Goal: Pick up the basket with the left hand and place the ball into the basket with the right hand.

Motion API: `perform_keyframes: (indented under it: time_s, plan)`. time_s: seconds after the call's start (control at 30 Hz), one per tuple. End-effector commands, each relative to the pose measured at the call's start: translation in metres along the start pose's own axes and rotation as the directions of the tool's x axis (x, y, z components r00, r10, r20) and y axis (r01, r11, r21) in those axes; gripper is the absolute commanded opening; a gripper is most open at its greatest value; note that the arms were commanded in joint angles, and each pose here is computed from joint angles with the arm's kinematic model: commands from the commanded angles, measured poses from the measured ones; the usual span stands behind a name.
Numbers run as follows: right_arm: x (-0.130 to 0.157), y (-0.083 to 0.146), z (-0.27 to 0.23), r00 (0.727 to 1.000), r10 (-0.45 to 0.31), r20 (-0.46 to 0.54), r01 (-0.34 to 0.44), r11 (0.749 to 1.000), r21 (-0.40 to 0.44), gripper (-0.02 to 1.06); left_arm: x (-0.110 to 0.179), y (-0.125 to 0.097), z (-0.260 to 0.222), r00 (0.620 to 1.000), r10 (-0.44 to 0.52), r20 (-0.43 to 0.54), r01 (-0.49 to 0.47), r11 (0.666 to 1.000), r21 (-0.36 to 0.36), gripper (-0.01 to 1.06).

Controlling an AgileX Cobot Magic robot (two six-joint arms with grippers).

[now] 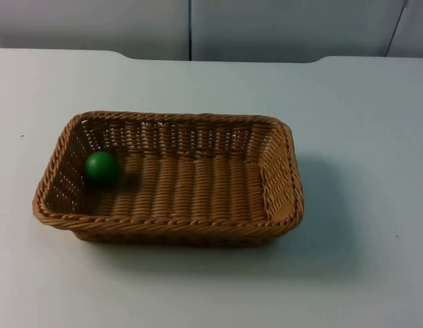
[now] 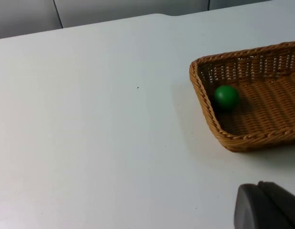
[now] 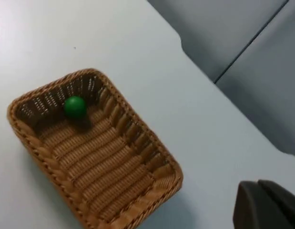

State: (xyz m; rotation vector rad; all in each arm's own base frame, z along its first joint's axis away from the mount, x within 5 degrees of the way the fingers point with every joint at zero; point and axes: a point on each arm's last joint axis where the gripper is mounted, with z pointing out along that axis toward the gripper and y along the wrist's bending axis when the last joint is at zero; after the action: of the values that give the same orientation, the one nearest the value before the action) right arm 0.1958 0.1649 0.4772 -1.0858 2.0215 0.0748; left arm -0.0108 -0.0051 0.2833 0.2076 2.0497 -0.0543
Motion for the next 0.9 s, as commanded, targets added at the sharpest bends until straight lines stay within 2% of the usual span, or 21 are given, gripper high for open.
perform_keyframes:
  time_s: [0.0, 0.03, 0.17, 0.2, 0.33, 0.37, 0.43, 0.5, 0.53, 0.7, 0.87]
  plan:
    - [0.012, 0.006, -0.011, 0.999, 0.05, -0.016, -0.05, 0.998, -0.041, 0.0, 0.0, 0.0, 0.0, 1.0, -0.004, 0.007, 0.004, 1.0, 0.005, 0.0]
    - [0.012, 0.006, -0.011, 0.999, 0.05, -0.016, -0.05, 0.998, -0.041, 0.0, 0.0, 0.0, 0.0, 1.0, -0.004, 0.007, 0.004, 1.0, 0.005, 0.0]
    - [0.053, 0.019, -0.016, 0.992, 0.092, -0.087, -0.098, 0.993, -0.065, 0.0, 0.0, 0.0, 0.0, 1.0, -0.004, 0.007, 0.004, 1.0, 0.005, 0.0]
    - [0.053, 0.019, -0.016, 0.992, 0.092, -0.087, -0.098, 0.993, -0.065, 0.0, 0.0, 0.0, 0.0, 1.0, -0.004, 0.007, 0.004, 1.0, 0.005, 0.0]
    - [0.111, 0.04, -0.009, 0.97, 0.123, -0.209, -0.148, 0.983, -0.106, 0.0, 0.0, 0.0, 0.0, 1.0, -0.004, 0.007, 0.004, 1.0, 0.005, 0.0]
    - [0.111, 0.04, -0.009, 0.97, 0.123, -0.209, -0.148, 0.983, -0.106, 0.0, 0.0, 0.0, 0.0, 1.0, -0.004, 0.007, 0.004, 1.0, 0.005, 0.0]
    - [0.144, 0.054, -0.004, 0.958, 0.122, -0.261, -0.162, 0.977, -0.138, 0.0, 0.0, 0.0, 0.0, 1.0, -0.004, 0.007, 0.004, 1.0, 0.005, 0.0]
    - [0.174, 0.068, 0.004, 0.954, 0.135, -0.267, -0.184, 0.968, -0.17, 0.0, 0.0, 0.0, 0.0, 1.0, -0.004, 0.007, 0.004, 1.0, 0.005, 0.0]
    - [0.174, 0.068, 0.004, 0.954, 0.135, -0.267, -0.184, 0.968, -0.17, 0.0, 0.0, 0.0, 0.0, 1.0, -0.004, 0.007, 0.004, 1.0, 0.005, 0.0]
    - [0.236, 0.087, 0.003, 0.957, 0.145, -0.252, -0.191, 0.966, -0.172, 0.0, 0.0, 0.0, 0.0, 1.0, -0.004, 0.007, 0.004, 1.0, 0.005, 0.0]
    - [0.261, 0.094, -0.002, 0.952, 0.212, -0.22, -0.249, 0.956, -0.156, 0.0, 0.0, 0.0, 0.0, 1.0, -0.004, 0.007, 0.004, 1.0, 0.005, 0.0]
